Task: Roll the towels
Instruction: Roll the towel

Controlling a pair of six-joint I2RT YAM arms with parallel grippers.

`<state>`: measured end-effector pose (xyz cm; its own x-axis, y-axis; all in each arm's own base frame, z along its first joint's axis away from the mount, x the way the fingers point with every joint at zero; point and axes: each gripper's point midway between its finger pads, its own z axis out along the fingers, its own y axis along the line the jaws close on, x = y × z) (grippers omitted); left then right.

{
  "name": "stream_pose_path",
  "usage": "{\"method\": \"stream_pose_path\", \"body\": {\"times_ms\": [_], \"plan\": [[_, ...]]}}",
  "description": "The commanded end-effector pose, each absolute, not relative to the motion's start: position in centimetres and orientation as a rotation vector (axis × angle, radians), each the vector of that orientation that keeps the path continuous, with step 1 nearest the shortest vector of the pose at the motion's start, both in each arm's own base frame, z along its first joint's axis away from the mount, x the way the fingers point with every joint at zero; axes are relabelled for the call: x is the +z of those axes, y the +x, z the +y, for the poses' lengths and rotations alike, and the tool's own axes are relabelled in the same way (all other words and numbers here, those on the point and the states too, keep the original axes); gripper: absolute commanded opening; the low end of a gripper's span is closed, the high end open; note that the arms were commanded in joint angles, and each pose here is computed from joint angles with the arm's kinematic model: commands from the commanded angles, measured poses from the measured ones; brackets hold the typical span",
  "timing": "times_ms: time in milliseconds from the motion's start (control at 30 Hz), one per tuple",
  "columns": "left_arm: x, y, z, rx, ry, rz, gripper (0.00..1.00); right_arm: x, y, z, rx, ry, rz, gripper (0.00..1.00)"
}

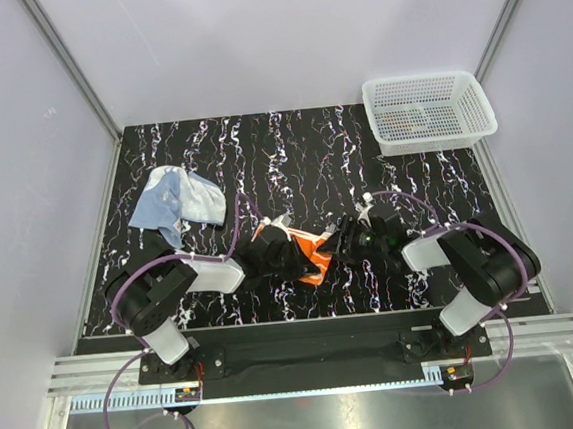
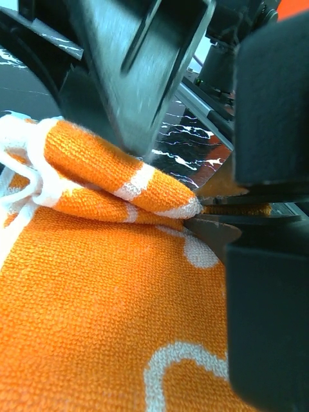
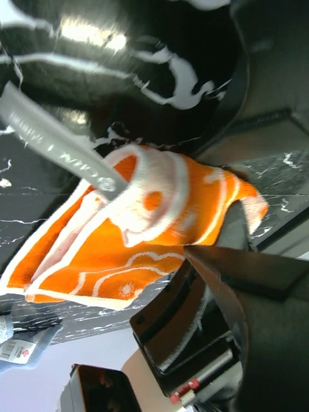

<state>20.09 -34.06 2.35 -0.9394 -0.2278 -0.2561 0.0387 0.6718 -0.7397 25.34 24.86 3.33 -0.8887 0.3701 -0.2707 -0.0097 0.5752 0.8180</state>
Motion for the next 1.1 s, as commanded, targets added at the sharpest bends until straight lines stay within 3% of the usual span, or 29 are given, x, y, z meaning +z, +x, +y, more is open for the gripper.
{"method": "stream_pose_path", "body": {"times_ms": [0,167,267,433,567,667,800,1067], "plan": [[2.0,19.2,-34.0,-1.164,-0.096,2.572,0.00,1.5,24.7,25.8,1.234,0.279,2.440,0.58],[2.1,19.3,-34.0,-1.170,-0.093,2.568,0.00,1.3,24.4,26.6,1.247,0.261,2.441,0.34],[2.1,19.2,-34.1,-1.172,-0.075,2.570,0.00,1.3,24.4,26.7,1.231,0.258,2.462,0.26],[2.5,19.1,-34.0,-1.081,0.005,2.581,0.15,1.7,24.9,25.5,1.070,0.265,2.545,0.22],[4.0,18.9,-34.1,-0.948,0.137,2.549,0.41,2.1,25.0,23.8,0.878,0.255,2.616,0.19],[5.0,19.0,-34.3,-0.825,0.226,2.519,0.52,2.8,24.7,22.2,0.731,0.278,2.664,0.18],[6.0,19.4,-33.4,-0.587,0.310,2.479,0.57,3.4,24.1,21.4,0.628,0.279,2.711,0.18],[8.9,19.2,-34.7,-0.320,0.486,2.282,0.58,4.6,22.7,21.6,0.486,0.254,2.819,0.19]]}}
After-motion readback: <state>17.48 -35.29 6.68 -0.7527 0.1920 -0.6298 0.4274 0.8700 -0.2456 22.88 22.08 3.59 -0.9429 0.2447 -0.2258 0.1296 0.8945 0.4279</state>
